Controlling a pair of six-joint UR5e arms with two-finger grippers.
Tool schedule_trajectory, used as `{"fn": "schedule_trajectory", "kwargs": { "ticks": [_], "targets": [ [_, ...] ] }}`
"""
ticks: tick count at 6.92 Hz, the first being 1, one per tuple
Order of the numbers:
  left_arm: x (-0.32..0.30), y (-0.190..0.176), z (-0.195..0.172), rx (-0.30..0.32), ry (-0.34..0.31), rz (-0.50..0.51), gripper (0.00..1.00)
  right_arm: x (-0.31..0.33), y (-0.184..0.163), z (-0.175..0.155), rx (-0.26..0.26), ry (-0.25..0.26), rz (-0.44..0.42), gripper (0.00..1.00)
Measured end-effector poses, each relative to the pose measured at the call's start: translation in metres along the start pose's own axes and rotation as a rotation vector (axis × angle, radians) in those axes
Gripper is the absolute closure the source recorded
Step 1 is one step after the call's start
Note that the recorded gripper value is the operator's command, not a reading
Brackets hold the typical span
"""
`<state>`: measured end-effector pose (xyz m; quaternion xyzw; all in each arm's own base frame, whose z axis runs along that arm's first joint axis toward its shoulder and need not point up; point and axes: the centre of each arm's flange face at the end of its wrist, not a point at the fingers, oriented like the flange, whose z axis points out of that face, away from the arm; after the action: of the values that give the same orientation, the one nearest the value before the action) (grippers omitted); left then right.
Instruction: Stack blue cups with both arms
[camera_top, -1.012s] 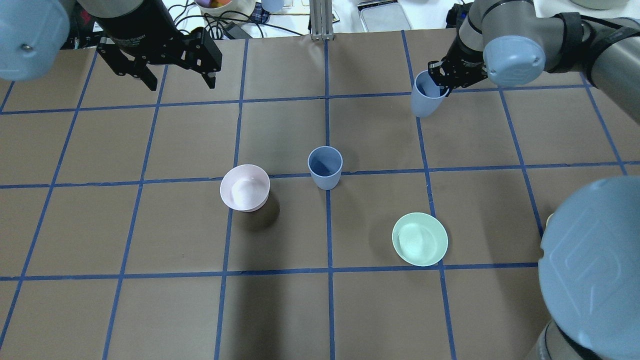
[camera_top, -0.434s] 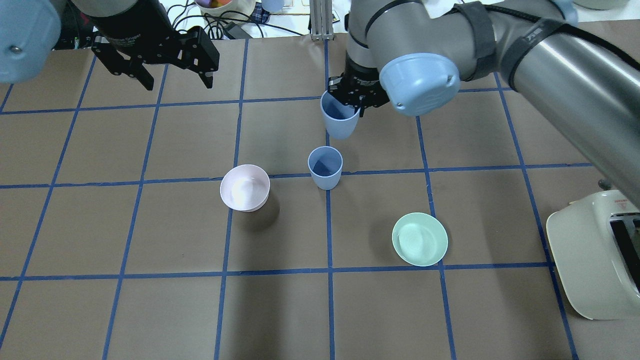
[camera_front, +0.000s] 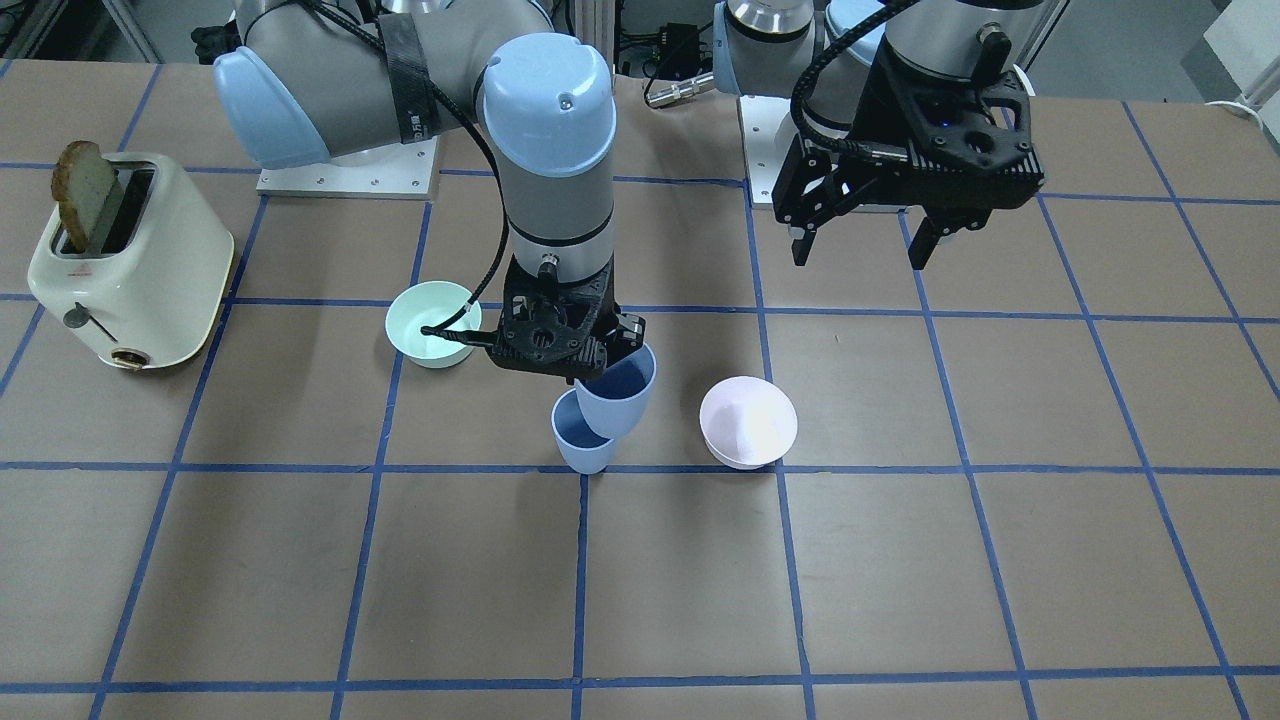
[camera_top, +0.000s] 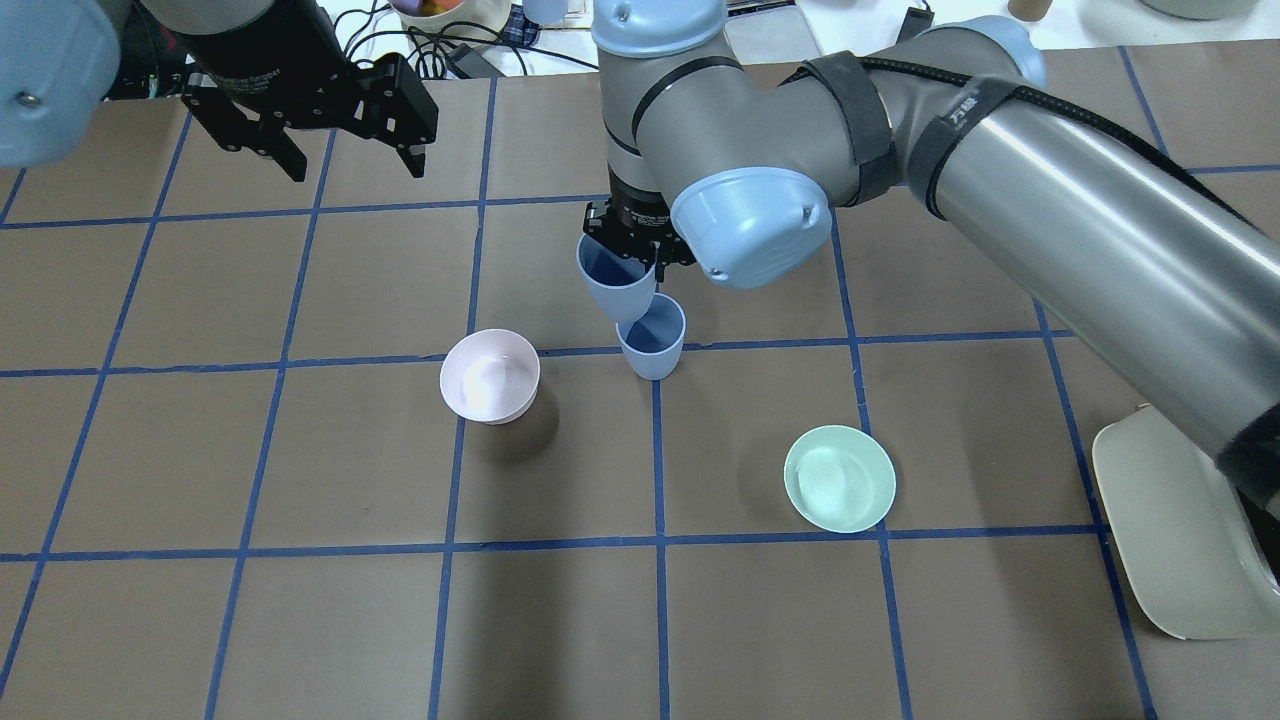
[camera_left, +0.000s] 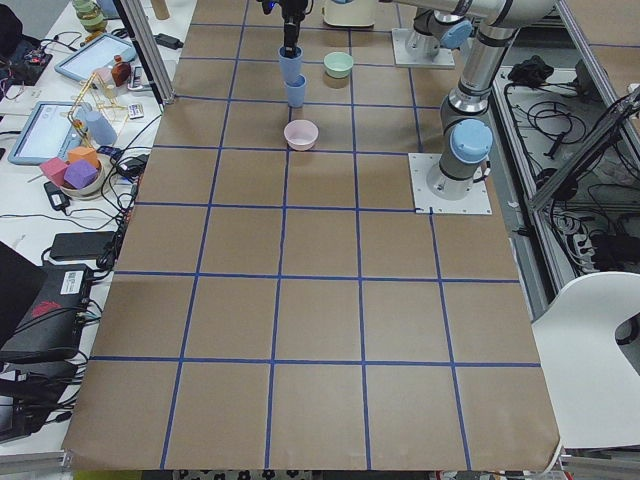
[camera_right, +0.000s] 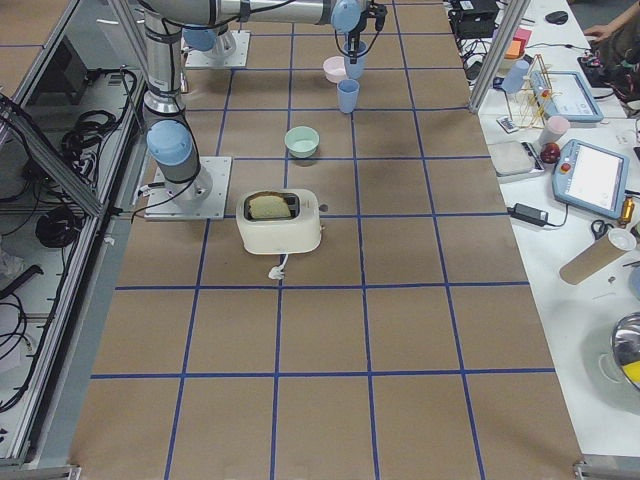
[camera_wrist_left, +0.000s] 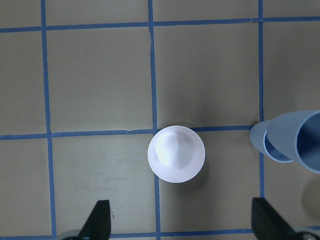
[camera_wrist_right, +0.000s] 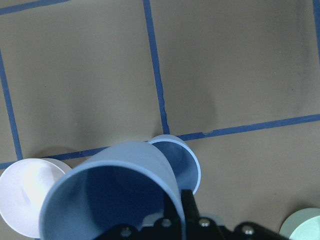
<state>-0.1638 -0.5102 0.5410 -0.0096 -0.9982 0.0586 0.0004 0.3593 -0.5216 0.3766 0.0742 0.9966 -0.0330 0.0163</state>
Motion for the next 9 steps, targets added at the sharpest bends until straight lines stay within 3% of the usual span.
{"fn": "schedule_trajectory", "kwargs": {
  "ticks": [6, 7, 8, 9],
  "targets": [
    [0.000, 0.000, 0.000, -0.001, 0.000, 0.001, 0.00, 0.020, -0.004, 0.019, -0.027, 0.024, -0.046, 0.97],
    [0.000, 0.000, 0.000, -0.001, 0.000, 0.001, 0.00, 0.023, -0.002, 0.026, -0.036, 0.026, -0.044, 0.87],
    [0.000, 0.000, 0.000, -0.001, 0.000, 0.001, 0.00, 0.023, -0.002, 0.030, -0.033, 0.023, -0.041, 0.40],
    [0.000, 0.000, 0.000, -0.001, 0.000, 0.001, 0.00, 0.023, -0.004, 0.033, -0.025, 0.018, -0.041, 0.11]
  ]
}}
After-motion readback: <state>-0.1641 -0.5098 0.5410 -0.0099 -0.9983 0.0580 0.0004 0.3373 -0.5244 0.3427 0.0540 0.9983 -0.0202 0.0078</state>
